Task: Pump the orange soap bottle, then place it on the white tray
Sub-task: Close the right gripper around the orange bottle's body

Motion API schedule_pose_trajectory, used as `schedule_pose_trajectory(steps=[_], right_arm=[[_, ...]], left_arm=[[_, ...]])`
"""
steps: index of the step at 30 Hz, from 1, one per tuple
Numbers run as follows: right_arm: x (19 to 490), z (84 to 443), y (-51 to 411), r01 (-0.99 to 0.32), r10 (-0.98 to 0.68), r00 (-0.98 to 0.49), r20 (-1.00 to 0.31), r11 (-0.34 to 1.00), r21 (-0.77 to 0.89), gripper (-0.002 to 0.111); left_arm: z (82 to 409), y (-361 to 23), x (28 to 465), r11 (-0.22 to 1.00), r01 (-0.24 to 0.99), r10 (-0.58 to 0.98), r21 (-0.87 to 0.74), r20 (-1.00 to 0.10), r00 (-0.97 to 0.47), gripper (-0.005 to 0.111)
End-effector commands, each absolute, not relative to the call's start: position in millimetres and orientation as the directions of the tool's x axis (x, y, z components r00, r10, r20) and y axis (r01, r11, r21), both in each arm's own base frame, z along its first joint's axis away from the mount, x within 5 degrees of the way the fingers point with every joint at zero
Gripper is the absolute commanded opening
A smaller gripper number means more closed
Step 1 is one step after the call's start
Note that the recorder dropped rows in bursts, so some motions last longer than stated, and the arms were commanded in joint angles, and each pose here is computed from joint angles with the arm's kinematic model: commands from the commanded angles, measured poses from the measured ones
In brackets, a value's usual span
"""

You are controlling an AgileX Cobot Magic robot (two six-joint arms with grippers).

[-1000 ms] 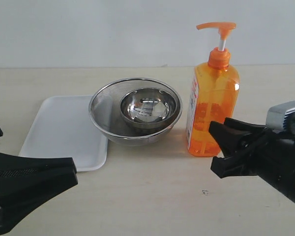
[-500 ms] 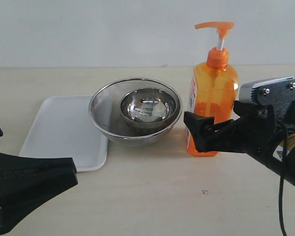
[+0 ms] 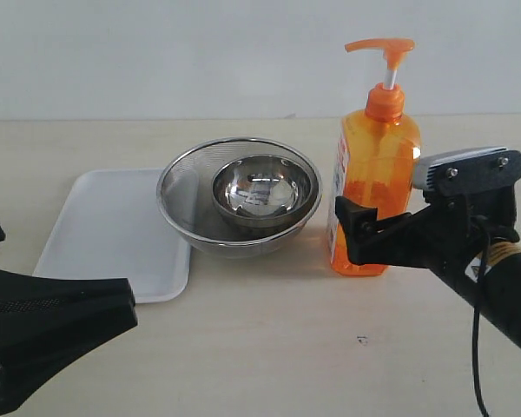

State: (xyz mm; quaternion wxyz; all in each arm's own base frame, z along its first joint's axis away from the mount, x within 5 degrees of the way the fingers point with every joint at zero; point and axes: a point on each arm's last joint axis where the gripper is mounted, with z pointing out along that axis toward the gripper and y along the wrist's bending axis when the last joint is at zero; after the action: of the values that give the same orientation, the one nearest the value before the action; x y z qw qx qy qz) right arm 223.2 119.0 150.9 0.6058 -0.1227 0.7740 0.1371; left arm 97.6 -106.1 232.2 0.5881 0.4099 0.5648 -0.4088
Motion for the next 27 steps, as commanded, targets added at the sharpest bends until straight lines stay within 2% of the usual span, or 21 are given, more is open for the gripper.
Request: schedule_pose_trajectory(steps=[1, 16, 27], right_arm=[[231.8, 140.0, 123.2, -0.343, 0.006, -0.211, -0.977, 0.936, 0.080, 0.104], [243.1, 141.8, 126.3, -0.320, 0.029, -0.123, -0.992, 0.945, 0.067, 0.104], [261.9, 129.8, 137.6, -0.315, 0.000, -0.164, -0.986, 0.948, 0.052, 0.104]], left_arm=[[231.3, -105.6, 96.6, 0.332, 0.943, -0.015, 0.023, -0.999, 0.030, 0.005], [231.3, -105.6, 96.6, 0.332, 0.943, -0.015, 0.023, -0.999, 0.030, 0.005], [231.3, -105.6, 96.6, 0.332, 0.943, -0.015, 0.023, -0.999, 0.030, 0.005]])
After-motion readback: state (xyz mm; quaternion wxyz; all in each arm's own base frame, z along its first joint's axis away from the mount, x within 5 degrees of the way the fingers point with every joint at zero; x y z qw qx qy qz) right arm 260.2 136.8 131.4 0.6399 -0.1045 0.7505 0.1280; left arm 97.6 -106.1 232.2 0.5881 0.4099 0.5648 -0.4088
